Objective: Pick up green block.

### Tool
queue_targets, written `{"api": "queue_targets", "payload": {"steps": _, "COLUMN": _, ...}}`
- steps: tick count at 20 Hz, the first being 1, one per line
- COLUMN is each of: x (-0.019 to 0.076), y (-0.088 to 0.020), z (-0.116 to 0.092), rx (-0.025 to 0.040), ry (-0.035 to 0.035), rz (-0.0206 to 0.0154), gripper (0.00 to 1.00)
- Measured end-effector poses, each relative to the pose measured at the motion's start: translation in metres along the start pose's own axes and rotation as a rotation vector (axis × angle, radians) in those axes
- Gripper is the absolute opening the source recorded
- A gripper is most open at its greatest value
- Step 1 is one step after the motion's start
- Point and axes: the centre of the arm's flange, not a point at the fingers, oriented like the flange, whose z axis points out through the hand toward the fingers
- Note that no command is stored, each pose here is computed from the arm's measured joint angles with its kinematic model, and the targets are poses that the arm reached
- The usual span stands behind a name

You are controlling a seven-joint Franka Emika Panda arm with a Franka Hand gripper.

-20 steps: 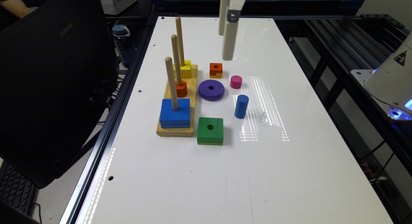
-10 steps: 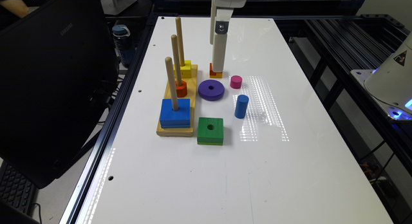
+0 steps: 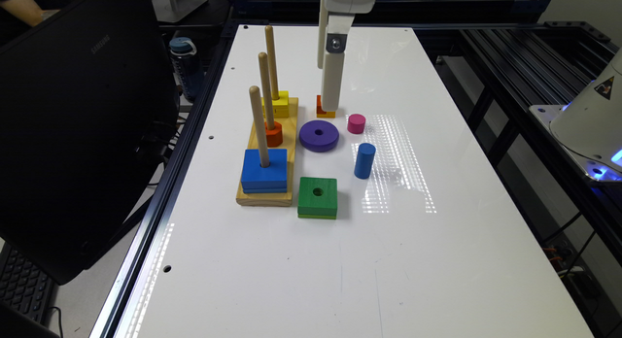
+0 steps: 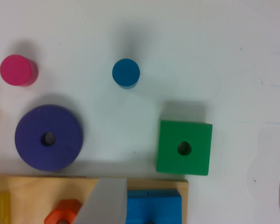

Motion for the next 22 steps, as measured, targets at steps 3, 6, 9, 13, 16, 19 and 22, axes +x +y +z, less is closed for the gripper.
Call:
{"api": "queue_targets", "payload": {"steps": 3, "x": 0.0003, "y": 0.0, "z": 0.005, "rx": -0.0053, "ry": -0.007, "rz": -0.0007, "gripper": 1.0}}
{"api": "queue_targets", "payload": {"steps": 6, "x": 0.0025, "y": -0.001, "z": 0.017, "rx": -0.0089, "ry": -0.0102, "rz": -0.0001, "gripper": 1.0}}
{"api": "queue_targets", "payload": {"steps": 9, "x": 0.0032, "y": -0.002, "z": 0.02, "rx": -0.0094, "ry": -0.0096, "rz": 0.0, "gripper": 1.0}}
{"api": "queue_targets", "payload": {"steps": 13, "x": 0.003, "y": -0.002, "z": 0.025, "rx": -0.0129, "ry": -0.0131, "rz": -0.0009, "gripper": 1.0}}
{"api": "queue_targets", "payload": {"steps": 16, "x": 0.0047, "y": -0.003, "z": 0.036, "rx": -0.0139, "ry": -0.0146, "rz": 0.0, "gripper": 1.0}}
{"api": "queue_targets", "payload": {"steps": 19, "x": 0.0051, "y": -0.004, "z": 0.039, "rx": -0.0141, "ry": -0.0146, "rz": 0.0006, "gripper": 1.0}}
{"api": "queue_targets", "payload": {"steps": 22, "x": 0.0049, "y": -0.003, "z": 0.04, "rx": -0.015, "ry": -0.0158, "rz": 0.0006, "gripper": 1.0}}
